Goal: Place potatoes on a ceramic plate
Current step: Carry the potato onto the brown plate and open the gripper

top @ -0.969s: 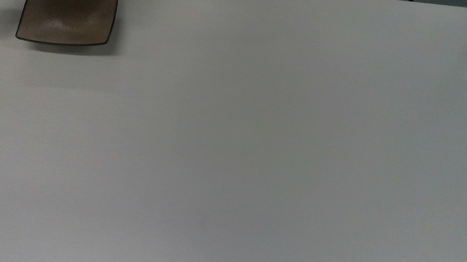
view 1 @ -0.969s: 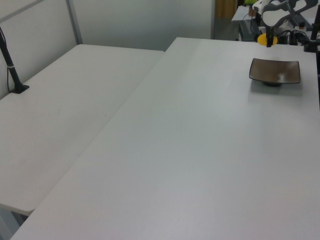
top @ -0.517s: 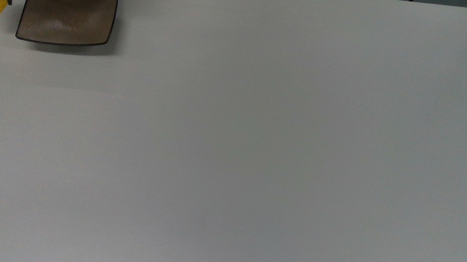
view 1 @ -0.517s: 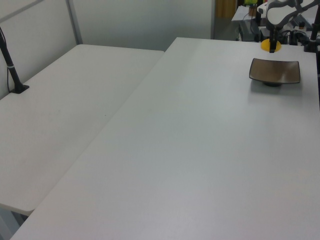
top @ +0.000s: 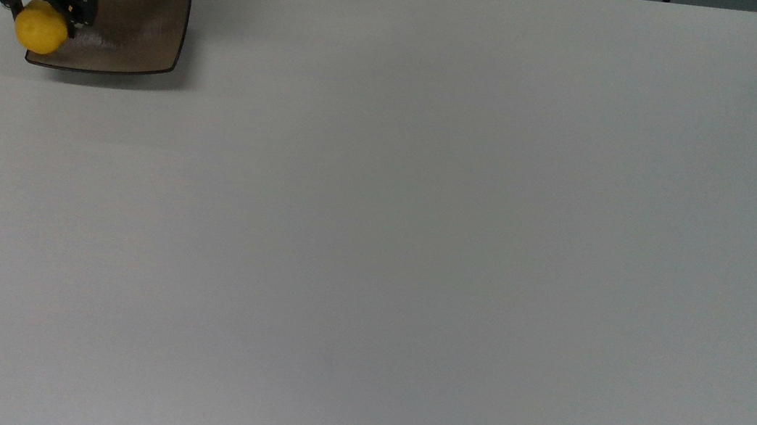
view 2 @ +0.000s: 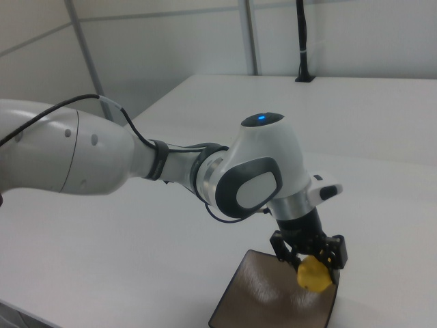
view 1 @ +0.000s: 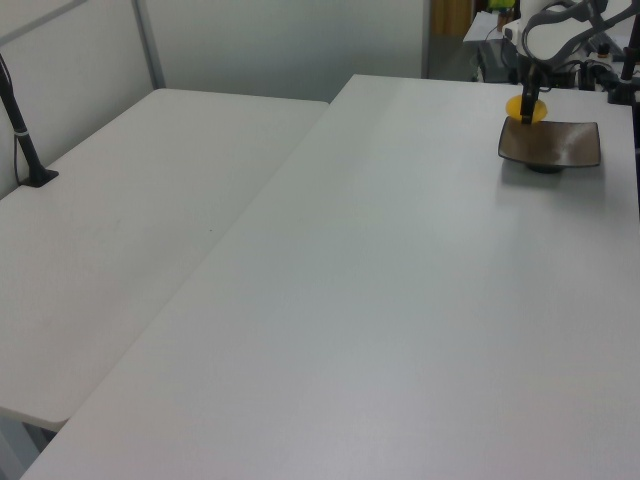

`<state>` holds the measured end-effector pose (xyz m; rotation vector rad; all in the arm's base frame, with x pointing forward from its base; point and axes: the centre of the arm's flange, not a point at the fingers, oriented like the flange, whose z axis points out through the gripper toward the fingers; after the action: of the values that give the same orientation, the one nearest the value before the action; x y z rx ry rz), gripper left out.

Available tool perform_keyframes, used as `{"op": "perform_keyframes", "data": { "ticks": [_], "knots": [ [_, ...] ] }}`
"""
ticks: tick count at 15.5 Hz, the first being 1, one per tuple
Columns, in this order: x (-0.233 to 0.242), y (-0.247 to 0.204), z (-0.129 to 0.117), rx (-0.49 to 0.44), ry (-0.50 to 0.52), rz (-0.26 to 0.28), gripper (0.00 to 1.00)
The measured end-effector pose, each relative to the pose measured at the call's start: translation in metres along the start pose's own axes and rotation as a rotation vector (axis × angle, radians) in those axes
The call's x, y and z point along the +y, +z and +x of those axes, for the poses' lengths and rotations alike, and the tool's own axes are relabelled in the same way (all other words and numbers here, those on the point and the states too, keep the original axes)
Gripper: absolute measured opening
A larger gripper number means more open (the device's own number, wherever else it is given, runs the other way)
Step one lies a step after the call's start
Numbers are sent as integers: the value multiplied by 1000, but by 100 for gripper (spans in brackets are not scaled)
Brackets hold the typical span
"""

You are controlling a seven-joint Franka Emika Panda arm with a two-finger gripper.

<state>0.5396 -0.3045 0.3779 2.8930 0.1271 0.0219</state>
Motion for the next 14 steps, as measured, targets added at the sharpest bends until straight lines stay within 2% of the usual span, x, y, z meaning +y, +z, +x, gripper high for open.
{"op": "perform_keyframes", "data": {
  "ticks": [2, 4, 5, 6, 8, 10, 12, 14],
  "knots": [
    [-4, 2, 1, -4, 4, 5, 74],
    [-4, 2, 0, -5, 7, 6, 89],
    [-4, 2, 0, -5, 7, 6, 92],
    [-3, 2, 0, -5, 7, 6, 92],
    [-3, 1, 0, -4, 8, 5, 99],
    [-3, -2, 0, 1, 15, 4, 100],
    [-2, -13, -1, 3, 41, 31, 100],
    [-5, -32, 1, 0, 74, 95, 100]
  ]
}}
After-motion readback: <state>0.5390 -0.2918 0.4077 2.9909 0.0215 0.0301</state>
